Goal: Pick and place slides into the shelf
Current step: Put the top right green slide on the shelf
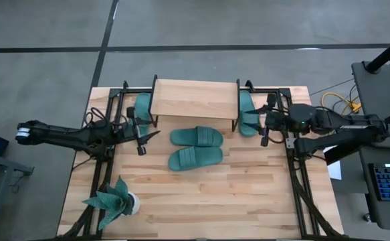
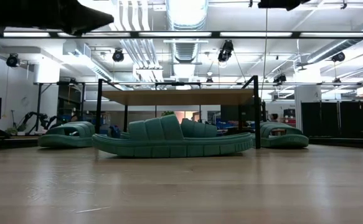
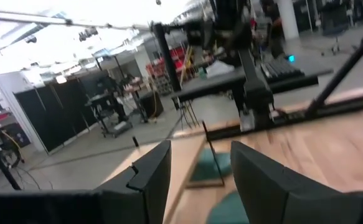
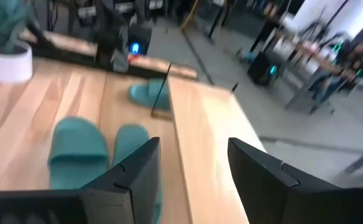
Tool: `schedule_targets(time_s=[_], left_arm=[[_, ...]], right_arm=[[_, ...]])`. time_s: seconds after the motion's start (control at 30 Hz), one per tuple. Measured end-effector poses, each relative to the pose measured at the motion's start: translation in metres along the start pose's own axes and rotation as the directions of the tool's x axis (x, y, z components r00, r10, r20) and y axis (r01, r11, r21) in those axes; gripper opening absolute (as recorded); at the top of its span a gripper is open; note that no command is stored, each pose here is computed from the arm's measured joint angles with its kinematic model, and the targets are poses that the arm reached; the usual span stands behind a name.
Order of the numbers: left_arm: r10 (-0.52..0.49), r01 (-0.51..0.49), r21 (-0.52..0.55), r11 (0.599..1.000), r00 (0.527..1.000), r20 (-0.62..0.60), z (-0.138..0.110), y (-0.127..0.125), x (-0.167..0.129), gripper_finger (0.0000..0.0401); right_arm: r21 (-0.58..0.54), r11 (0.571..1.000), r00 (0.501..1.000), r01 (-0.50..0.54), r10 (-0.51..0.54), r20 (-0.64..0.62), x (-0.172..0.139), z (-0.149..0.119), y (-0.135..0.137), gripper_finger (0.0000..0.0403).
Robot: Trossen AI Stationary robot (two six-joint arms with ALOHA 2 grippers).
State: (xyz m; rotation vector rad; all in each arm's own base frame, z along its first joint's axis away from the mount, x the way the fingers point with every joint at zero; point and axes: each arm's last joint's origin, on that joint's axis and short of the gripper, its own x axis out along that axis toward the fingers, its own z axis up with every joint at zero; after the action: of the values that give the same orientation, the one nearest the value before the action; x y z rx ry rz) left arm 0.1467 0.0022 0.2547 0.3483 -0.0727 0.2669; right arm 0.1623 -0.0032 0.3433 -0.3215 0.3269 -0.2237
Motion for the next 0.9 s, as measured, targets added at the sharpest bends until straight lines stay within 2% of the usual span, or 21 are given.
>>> schedule_targets(time_s=[0.23,0.37,0.53,0.63,0.73,0.9], left_arm=[[-0.022,0.021,-0.006,1.0,0.998,-0.063,-0.006,-0.002,-0.002,0.0151],[-0.017,0.016,-0.01,1.0,0.999,-0.052,-0.004,0.0,-0.004,0.0151],[-0.021,0.021,-0.007,1.0,0.998,-0.067,-0.005,0.0,-0.006,0.0151],[-0.022,0.021,-0.007,1.0,0.997,-0.067,-0.005,0.0,-0.006,0.0151],[-0.022,0.022,-0.007,1.0,0.997,-0.069,-0.006,0.0,-0.006,0.0151],[-0.022,0.022,-0.006,1.0,0.997,-0.069,-0.006,0.0,-0.006,0.0151]], right_arm=[[0.017,1.0,0.978,-0.018,0.021,-0.209,0.014,0.014,0.0,0.0175],[0.048,0.998,0.925,0.049,-0.027,-0.38,0.022,0.013,0.0,0.0175],[0.048,0.988,0.794,0.144,-0.087,-0.602,0.033,-0.006,0.007,0.0175],[-0.011,0.985,0.721,0.173,-0.134,-0.68,0.041,-0.025,0.013,0.0175],[-0.057,0.983,0.68,0.175,-0.163,-0.715,0.047,-0.042,0.021,0.0175],[-0.12,0.973,0.645,0.199,-0.222,-0.731,0.047,-0.067,0.031,0.0175]])
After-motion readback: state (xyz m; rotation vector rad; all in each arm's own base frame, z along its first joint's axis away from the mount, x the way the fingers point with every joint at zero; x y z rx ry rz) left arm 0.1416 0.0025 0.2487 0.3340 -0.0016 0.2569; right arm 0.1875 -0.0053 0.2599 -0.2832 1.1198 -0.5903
